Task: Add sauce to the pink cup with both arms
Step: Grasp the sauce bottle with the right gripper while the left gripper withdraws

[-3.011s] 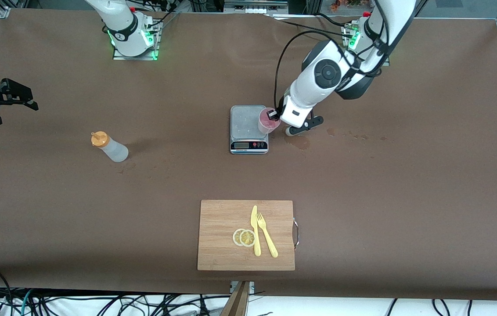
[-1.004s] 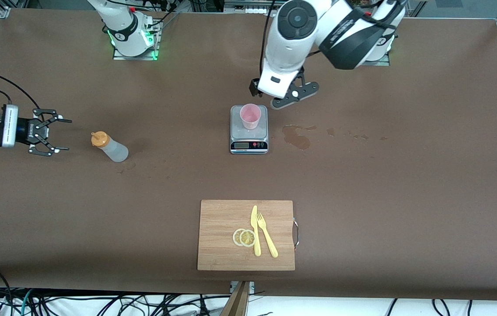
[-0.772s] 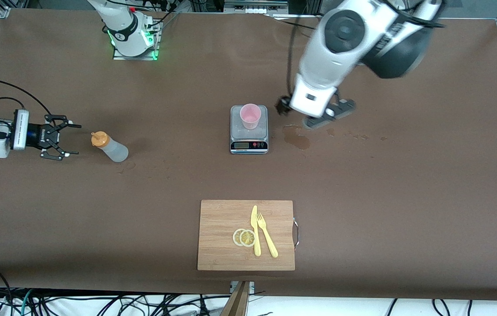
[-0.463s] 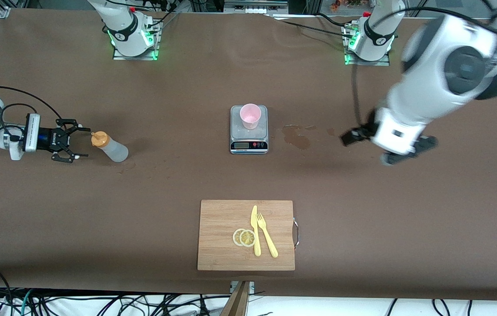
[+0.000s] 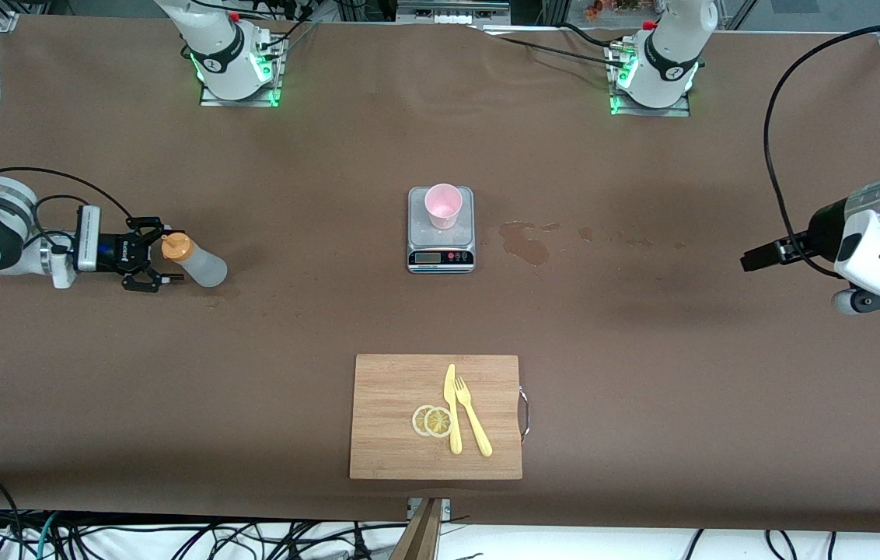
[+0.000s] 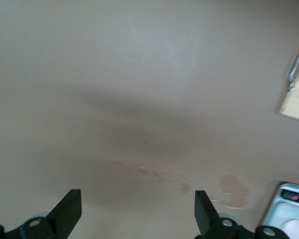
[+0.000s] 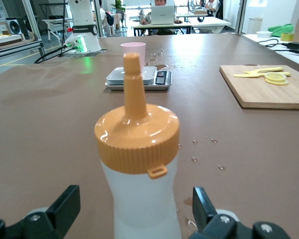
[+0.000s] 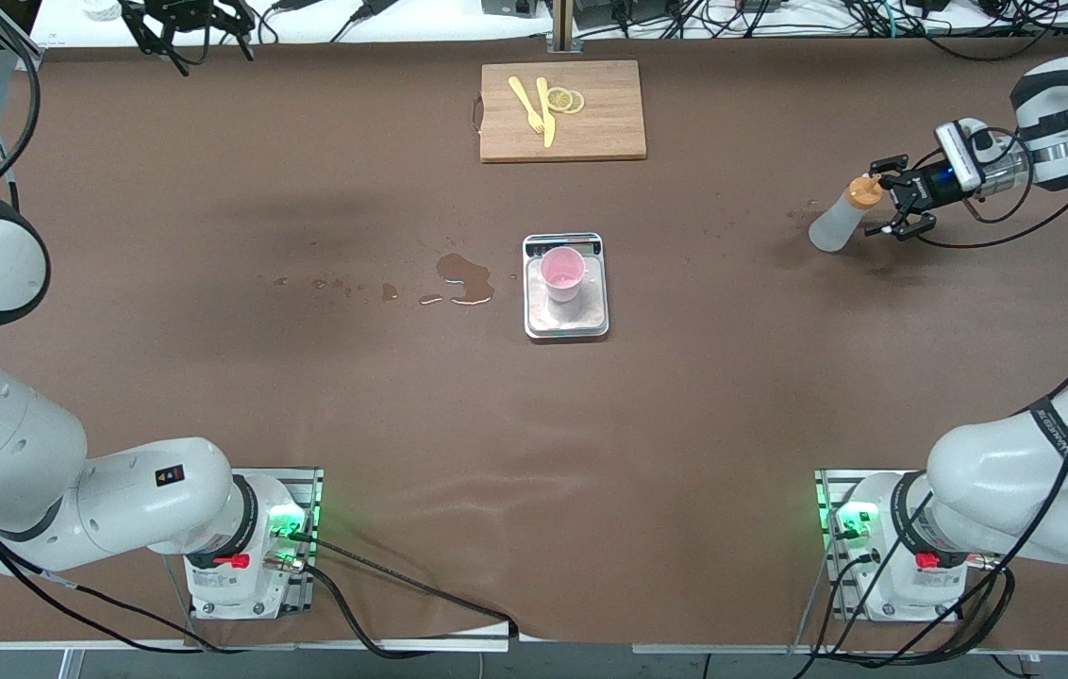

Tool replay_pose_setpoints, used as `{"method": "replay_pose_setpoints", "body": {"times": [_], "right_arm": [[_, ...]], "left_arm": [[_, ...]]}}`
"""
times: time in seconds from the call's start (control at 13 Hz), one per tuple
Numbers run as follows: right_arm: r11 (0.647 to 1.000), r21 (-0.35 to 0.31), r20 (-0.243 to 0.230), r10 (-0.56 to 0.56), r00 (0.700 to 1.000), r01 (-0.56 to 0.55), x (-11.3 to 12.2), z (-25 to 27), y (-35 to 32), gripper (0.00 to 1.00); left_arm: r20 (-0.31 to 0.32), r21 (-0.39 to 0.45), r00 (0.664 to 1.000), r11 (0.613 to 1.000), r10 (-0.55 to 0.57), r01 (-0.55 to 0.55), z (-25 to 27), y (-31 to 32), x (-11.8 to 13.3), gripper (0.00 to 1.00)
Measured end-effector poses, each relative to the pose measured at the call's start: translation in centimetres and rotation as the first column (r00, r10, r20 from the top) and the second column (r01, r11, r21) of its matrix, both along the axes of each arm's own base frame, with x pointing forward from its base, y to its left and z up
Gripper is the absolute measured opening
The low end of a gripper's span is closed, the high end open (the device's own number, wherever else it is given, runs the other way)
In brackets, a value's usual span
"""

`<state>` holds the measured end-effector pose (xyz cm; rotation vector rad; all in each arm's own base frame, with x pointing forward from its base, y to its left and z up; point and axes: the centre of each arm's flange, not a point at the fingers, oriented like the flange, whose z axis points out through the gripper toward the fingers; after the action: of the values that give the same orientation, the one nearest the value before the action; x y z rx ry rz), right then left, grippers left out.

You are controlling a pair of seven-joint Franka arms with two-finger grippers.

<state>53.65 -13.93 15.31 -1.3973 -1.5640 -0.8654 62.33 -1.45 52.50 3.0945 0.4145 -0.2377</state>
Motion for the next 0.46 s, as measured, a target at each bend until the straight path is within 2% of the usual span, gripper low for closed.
{"method": "replay_pose_setpoints", "body": {"times": [0.15,0.23,0.31,0.39,0.46], "right_arm": [[1.000,0.017,-0.009,0.000,1.000,0.000,-0.3,-1.3,0.5,1.00],[1.000,0.027,-0.013,-0.005,1.000,0.006,-0.3,-1.7,0.8,1.00],[0.999,0.034,-0.016,-0.008,1.000,0.009,-0.3,-2.0,1.1,0.94],[0.999,0.039,-0.017,-0.011,1.000,0.012,-0.2,-2.1,1.3,0.93],[0.999,0.042,-0.015,-0.013,1.000,0.014,-0.1,-2.1,1.5,0.80]], "left_arm": [[-0.005,-0.009,0.997,0.997,-0.078,0.078,-0.1,0.0,-1.0,1.00],[0.008,-0.025,0.994,0.993,-0.113,0.113,0.0,0.2,-1.7,1.00],[0.032,-0.024,0.991,0.991,-0.132,0.133,0.4,0.3,-2.6,1.00],[0.057,-0.017,0.989,0.990,-0.138,0.139,1.4,0.5,-3.6,1.00],[0.075,-0.013,0.988,0.990,-0.138,0.139,2.7,0.7,-4.7,1.00]]}}
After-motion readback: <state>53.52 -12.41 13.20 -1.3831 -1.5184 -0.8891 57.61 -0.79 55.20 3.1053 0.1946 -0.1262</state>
